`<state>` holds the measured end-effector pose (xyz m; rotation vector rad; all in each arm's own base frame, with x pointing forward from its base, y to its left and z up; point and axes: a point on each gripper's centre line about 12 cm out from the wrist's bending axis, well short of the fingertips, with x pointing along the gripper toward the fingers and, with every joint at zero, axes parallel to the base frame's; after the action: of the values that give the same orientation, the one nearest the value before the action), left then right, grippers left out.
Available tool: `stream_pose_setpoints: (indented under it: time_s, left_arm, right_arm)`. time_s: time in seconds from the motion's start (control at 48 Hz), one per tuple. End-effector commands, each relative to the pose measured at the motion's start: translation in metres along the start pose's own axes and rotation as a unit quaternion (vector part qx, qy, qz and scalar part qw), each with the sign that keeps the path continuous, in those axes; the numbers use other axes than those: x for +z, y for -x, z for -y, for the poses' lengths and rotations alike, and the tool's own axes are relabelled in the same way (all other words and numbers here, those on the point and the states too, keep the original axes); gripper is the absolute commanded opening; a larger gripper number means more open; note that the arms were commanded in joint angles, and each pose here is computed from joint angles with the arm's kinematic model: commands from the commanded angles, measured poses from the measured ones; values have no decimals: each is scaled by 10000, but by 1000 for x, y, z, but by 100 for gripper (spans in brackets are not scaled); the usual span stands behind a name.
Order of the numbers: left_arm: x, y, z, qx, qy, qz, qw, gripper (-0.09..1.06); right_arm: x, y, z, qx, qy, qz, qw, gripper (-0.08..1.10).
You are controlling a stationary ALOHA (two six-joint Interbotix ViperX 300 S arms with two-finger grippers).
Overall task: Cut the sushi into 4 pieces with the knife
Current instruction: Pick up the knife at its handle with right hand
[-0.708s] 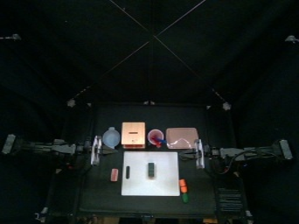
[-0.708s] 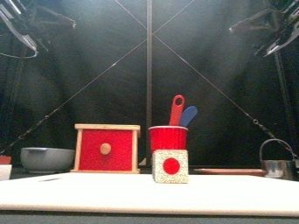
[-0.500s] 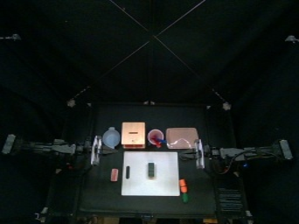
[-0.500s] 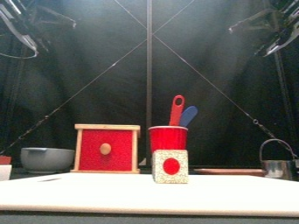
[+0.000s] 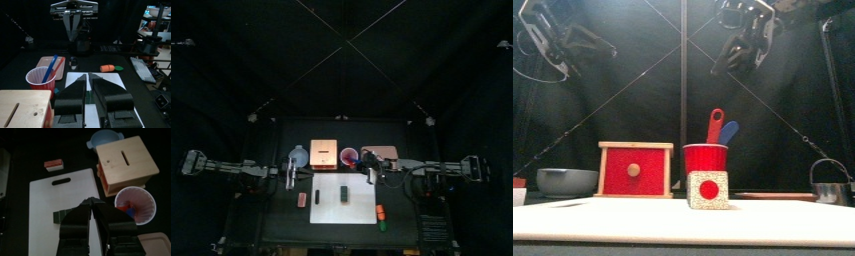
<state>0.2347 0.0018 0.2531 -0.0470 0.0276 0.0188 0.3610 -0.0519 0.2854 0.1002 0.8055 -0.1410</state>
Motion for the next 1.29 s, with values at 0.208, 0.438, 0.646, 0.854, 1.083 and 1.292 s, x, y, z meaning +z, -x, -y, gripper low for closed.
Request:
stream_pose_setpoints:
  time_s: [0.208,0.438,0.646,0.854,1.083,1.292]
  left_arm:
    - [5,-2,0,9,-7,100,9999,54]
    - [1,0,0,12,-1,46,10000,54]
    - [-3,1,-1,14,-2,0,10000,54]
    - [-4,1,-1,14,-2,-15,10000,54]
    - [-5,1,-1,15,-10,-23,10000,54]
    - [-5,2,-1,15,-10,-30,10000,54]
  right_arm:
    - [20,-33,13,-684,773,-1774,9787,91]
    - [21,-57,13,-851,975,-2464,9605,90]
    - [18,-71,14,-860,1165,-2723,9512,90]
    - [17,-72,16,-959,1256,-2785,9473,78]
    - [17,-71,20,-1012,1338,-2901,9422,49]
    - [33,-65,24,-1108,1417,-2744,9446,26]
